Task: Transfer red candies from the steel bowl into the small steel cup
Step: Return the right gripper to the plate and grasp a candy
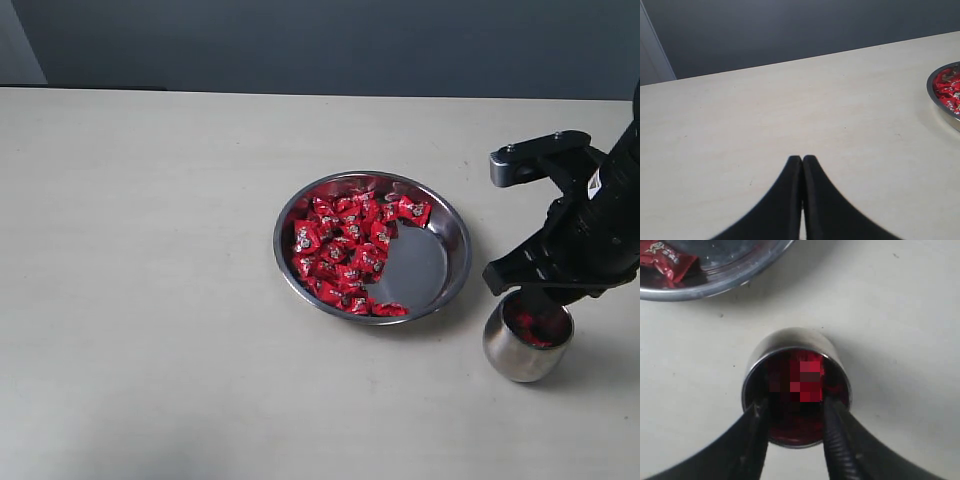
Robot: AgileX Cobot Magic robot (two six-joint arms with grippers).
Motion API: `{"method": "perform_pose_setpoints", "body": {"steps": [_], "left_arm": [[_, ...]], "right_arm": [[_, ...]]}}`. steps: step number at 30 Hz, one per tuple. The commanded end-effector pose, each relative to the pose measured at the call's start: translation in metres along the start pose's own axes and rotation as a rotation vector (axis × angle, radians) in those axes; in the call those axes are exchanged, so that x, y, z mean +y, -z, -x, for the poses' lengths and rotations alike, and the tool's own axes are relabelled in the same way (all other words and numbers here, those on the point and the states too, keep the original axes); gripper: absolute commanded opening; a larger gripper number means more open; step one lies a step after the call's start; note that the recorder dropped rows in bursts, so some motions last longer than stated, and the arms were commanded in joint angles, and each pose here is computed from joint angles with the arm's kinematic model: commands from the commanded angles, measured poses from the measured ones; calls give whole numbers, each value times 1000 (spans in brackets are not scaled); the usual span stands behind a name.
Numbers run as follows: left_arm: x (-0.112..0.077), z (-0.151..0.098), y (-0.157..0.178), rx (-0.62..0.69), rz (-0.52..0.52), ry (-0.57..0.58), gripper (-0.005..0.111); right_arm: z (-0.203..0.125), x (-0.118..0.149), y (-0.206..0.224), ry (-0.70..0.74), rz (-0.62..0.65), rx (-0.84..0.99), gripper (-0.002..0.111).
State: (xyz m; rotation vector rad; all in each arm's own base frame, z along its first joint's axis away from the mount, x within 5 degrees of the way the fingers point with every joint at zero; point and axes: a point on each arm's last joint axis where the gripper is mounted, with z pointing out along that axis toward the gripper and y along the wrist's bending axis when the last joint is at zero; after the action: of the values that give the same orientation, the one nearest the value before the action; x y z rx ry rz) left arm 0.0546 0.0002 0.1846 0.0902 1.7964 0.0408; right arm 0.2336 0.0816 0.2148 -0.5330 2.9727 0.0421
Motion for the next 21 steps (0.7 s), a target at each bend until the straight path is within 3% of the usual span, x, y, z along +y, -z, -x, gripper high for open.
{"method": "perform_pose_setpoints", "body": {"steps": [1, 7, 14, 21], "left_arm": [[0, 1, 0, -11, -7, 2, 0], [0, 1, 0, -11, -7, 2, 0], [0, 1, 0, -11, -7, 2, 0], [0, 1, 0, -11, -7, 2, 0]], "right_arm": [[1, -2, -1, -3, -3, -4, 36], [9, 0, 3, 0, 16, -74, 36], [44, 28, 20, 110, 220, -280, 36], [89, 42, -8, 199, 222, -253, 36]]}}
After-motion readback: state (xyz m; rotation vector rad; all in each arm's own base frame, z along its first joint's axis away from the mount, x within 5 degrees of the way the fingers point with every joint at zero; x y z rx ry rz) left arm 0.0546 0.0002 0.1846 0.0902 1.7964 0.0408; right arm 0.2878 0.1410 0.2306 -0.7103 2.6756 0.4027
